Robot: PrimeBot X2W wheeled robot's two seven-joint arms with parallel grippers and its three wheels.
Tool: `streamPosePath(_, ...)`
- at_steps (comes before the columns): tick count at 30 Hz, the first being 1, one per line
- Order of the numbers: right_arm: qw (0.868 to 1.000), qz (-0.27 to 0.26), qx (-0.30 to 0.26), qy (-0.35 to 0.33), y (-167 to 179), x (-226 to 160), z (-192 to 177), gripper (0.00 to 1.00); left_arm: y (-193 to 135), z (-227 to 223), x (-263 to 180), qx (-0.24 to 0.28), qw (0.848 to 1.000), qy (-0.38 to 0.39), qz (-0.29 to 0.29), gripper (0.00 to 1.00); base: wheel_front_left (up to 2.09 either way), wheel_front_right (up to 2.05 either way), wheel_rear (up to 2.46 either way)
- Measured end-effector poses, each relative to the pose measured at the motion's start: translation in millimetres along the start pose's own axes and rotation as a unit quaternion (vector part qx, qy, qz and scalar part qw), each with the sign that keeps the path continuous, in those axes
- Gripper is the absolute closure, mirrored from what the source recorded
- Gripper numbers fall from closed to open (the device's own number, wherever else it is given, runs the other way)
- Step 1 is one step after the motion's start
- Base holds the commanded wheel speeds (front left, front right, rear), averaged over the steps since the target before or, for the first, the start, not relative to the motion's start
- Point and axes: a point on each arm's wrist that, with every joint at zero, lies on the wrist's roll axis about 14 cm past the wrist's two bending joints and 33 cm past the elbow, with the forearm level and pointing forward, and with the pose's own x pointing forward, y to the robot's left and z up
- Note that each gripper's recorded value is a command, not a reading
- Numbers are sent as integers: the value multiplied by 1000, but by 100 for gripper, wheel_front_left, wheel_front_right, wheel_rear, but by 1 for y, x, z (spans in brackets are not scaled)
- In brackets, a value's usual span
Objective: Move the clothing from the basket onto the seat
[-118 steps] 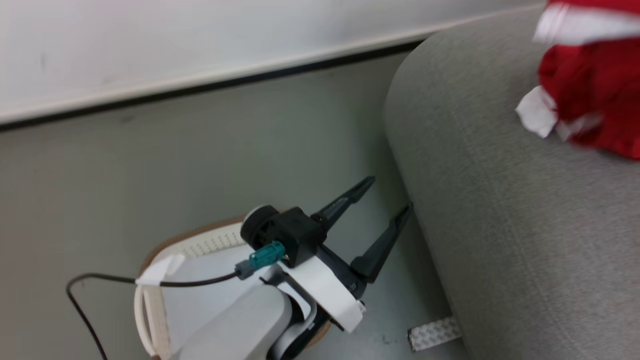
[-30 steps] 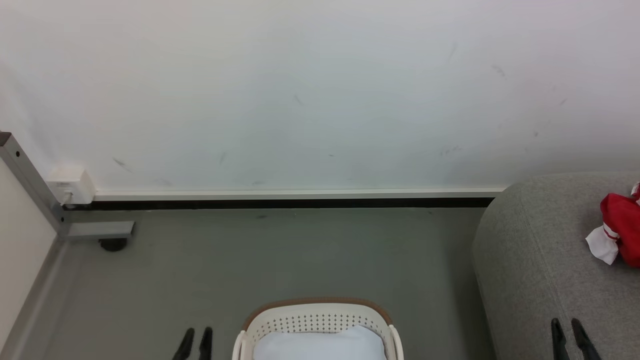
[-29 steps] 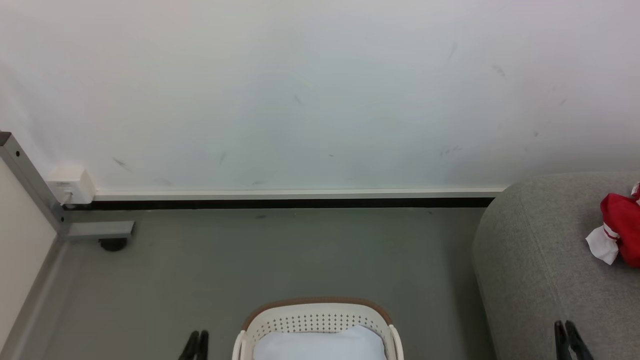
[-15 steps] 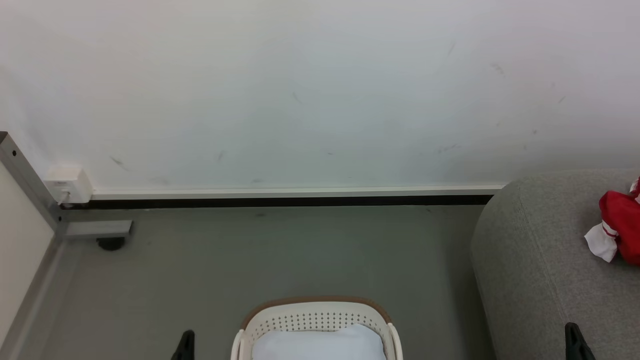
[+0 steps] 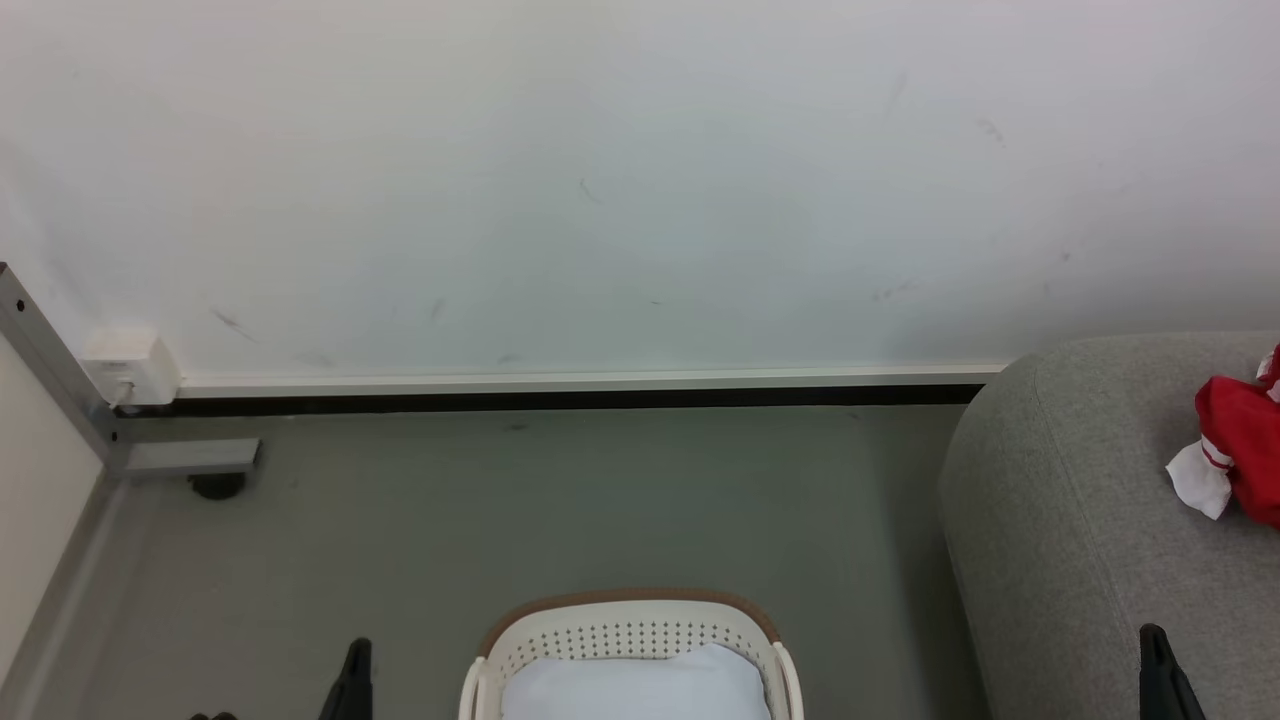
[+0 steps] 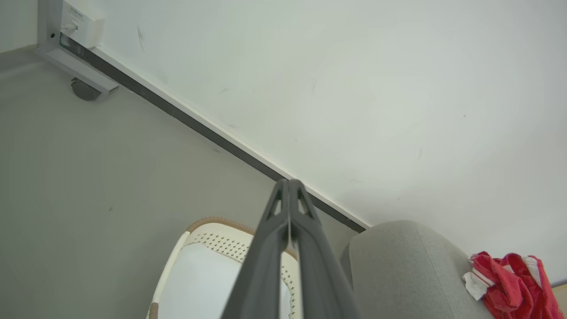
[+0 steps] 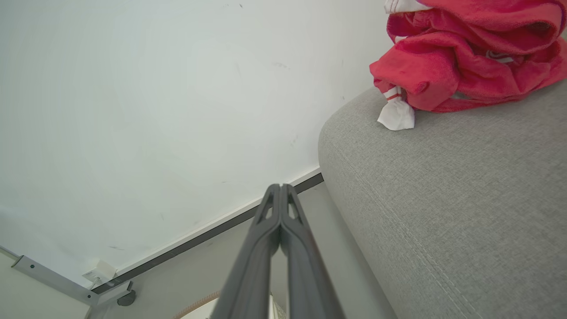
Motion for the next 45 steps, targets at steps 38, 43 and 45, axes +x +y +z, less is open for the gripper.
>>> streamPosePath(38, 972, 0, 236, 3, 7, 17, 11, 100, -2, 16, 21, -224, 974, -1, 3, 100, 0, 0, 0)
streamPosePath(43, 966, 5, 260, 4, 9, 20, 14, 100, -4, 18, 24, -247, 969, -1, -1, 100, 0, 0, 0)
streamPosePath(45, 963, 6, 270, 4, 9, 21, 14, 100, -4, 19, 25, -256, 967, -2, -1, 100, 0, 0, 0)
